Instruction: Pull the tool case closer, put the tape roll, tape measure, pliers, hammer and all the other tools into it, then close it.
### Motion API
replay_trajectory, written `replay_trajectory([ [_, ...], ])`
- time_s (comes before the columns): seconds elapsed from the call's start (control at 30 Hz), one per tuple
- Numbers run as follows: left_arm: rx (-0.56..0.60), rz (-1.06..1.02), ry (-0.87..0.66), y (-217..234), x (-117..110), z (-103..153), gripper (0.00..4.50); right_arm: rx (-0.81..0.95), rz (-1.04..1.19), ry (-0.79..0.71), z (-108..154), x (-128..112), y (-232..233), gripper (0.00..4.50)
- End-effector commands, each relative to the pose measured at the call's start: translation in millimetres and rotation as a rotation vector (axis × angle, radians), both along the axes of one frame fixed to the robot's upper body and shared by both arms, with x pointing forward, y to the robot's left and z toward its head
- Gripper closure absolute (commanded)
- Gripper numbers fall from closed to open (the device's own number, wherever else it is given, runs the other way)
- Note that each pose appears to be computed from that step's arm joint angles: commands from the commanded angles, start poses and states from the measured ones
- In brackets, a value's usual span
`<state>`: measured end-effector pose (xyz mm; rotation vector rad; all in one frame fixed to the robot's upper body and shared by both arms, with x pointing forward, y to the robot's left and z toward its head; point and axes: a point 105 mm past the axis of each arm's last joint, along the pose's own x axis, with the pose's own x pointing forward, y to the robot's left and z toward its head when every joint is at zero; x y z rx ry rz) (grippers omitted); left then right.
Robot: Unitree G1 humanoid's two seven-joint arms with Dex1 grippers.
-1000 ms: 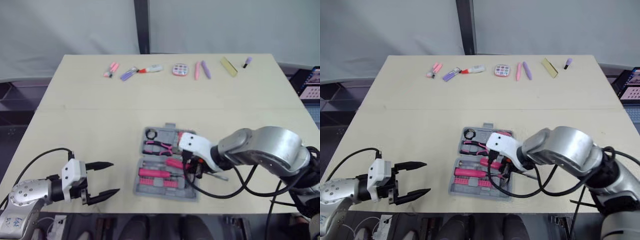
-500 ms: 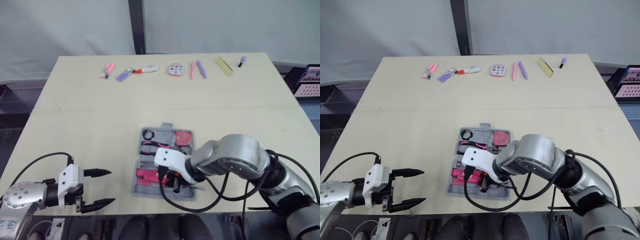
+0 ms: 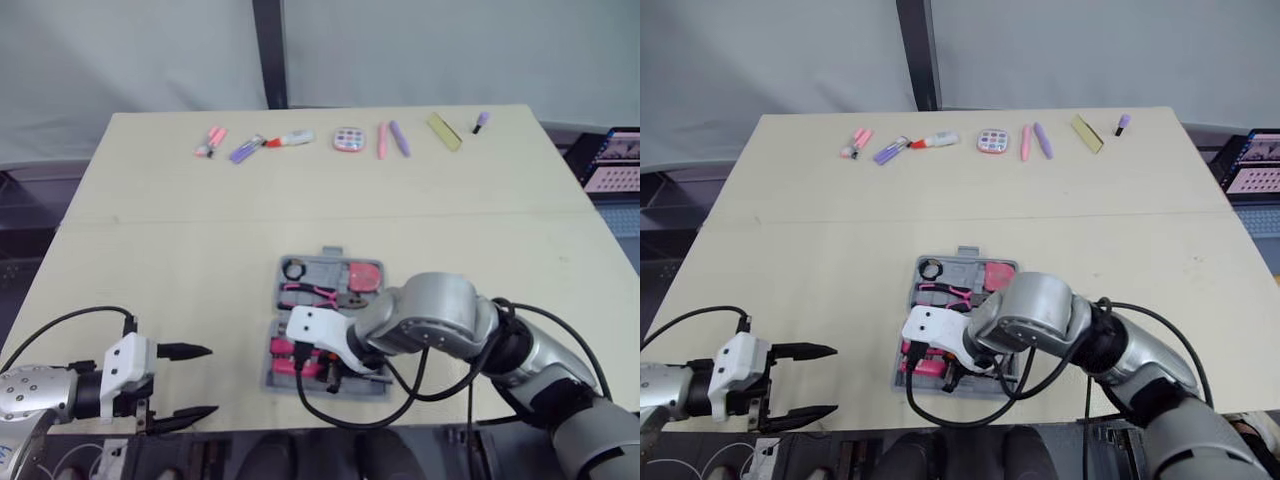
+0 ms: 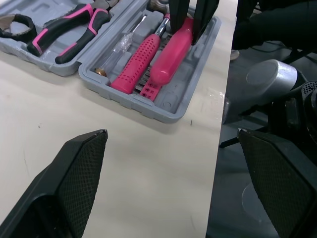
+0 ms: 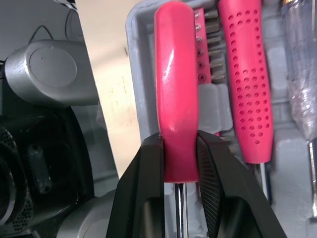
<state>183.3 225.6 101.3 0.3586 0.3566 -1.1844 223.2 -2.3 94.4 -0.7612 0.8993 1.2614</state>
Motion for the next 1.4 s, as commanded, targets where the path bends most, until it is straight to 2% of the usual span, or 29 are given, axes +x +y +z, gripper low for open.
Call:
replay_trajectory([
  [0.03, 0.011, -0.021, -0.009, 0.2, -4.3, 6.1, 0.00, -0.010, 0.038, -0.015, 2.5, -2.9, 4.9, 4.11],
  [0.53, 0.014, 0.002, -0.021, 2.8, -5.2, 4.3, 0.00, -0.061, 0.055, -0.001, -12.6, -4.2, 17.8, 4.11],
  [1.03, 0.008, 0.013, -0.030, 4.2, -6.4, 3.5, 0.00, -0.054, 0.074, 0.007, -11.5, -5.7, 22.4, 4.11],
  [1.4, 0.027, 0.035, -0.103, 10.8, -7.5, 2.8, 0.00, -0.044, 0.086, 0.027, -11.6, -9.3, 24.4, 4.11],
])
